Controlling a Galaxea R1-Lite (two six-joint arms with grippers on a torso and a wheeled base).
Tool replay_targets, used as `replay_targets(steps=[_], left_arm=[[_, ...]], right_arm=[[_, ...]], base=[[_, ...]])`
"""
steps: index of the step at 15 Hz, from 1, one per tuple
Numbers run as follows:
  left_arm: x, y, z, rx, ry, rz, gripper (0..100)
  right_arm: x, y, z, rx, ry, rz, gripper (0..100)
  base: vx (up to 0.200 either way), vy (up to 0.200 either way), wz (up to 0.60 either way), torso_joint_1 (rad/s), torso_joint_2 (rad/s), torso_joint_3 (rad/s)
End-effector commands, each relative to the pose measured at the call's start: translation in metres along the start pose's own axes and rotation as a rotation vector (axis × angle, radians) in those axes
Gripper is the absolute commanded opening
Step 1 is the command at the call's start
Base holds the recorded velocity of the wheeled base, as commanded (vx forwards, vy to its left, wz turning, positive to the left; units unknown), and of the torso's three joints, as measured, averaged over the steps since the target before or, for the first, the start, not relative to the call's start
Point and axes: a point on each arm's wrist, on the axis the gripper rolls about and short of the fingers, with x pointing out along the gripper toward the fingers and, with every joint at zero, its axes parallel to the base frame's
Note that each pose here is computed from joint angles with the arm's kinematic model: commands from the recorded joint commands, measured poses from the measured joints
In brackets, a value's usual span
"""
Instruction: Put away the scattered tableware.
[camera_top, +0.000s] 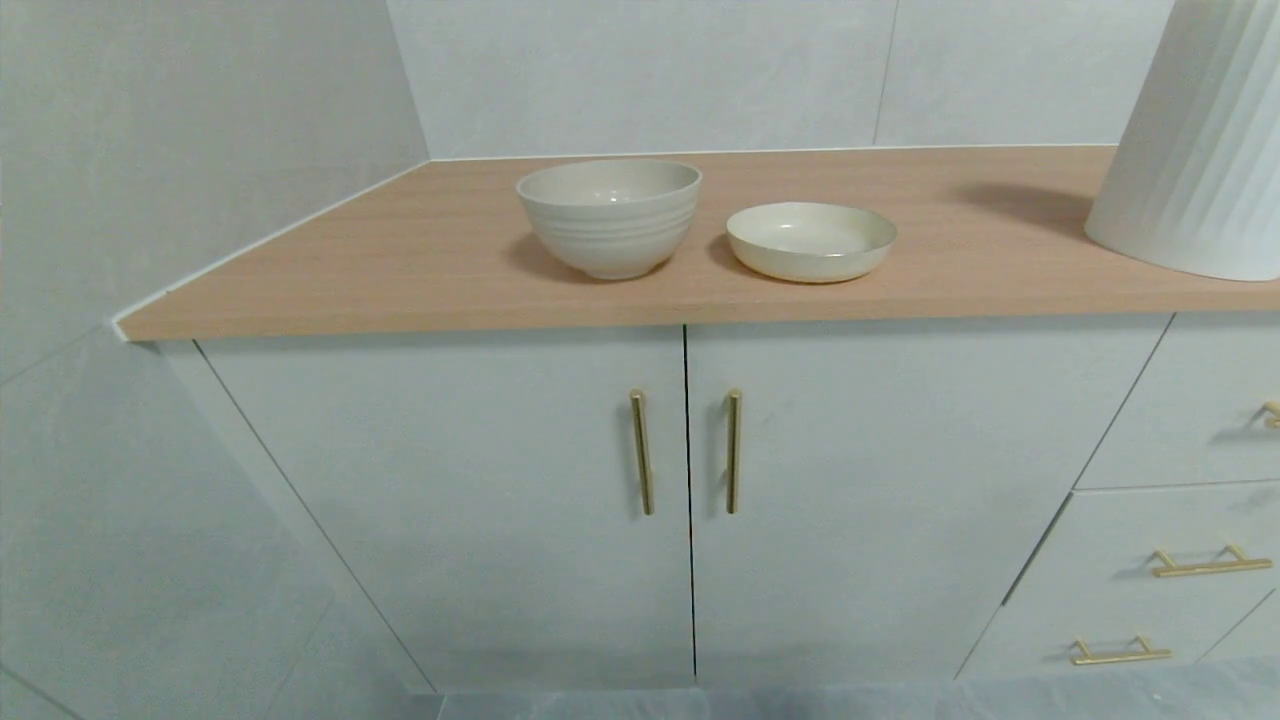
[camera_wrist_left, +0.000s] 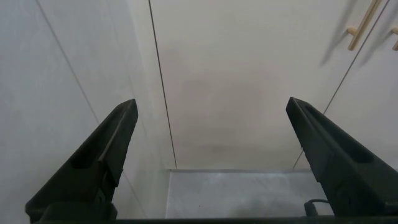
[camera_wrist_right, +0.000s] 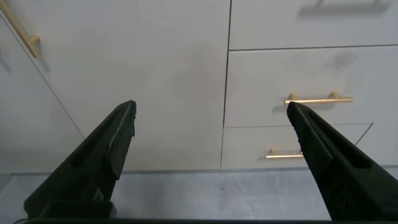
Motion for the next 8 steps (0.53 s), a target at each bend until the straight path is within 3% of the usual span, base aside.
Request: replay_targets(steps=[1,5,6,7,8], left_arm=[[0.000,0.000,0.000,-0.001,0.000,0.000,100],[0.000,0.000,0.000,0.002,0.001,0.000,100],[0.000,0.000,0.000,0.001,0.001,0.000,100],[0.000,0.000,0.000,0.002,0.000,0.000,100],[0.000,0.000,0.000,0.002,0.001,0.000,100]], right_arm=[[0.000,0.000,0.000,-0.001,0.000,0.000,100],[0.000,0.000,0.000,-0.040,0.004,-0.008,100],[-0.002,0.000,0.008,-0.036,-0.049,-0.005,100],[-0.007,0.001,0.029,-0.032,-0.157,0.005,100],[-0.010,0.001,0.036,-0.029,-0.175,0.011,100]], base=[[0.000,0.000,0.00,0.000,0.00,0.000],[0.000,0.000,0.00,0.000,0.00,0.000],[0.000,0.000,0.00,0.000,0.00,0.000],[0.000,0.000,0.00,0.000,0.00,0.000],[0.000,0.000,0.00,0.000,0.00,0.000]])
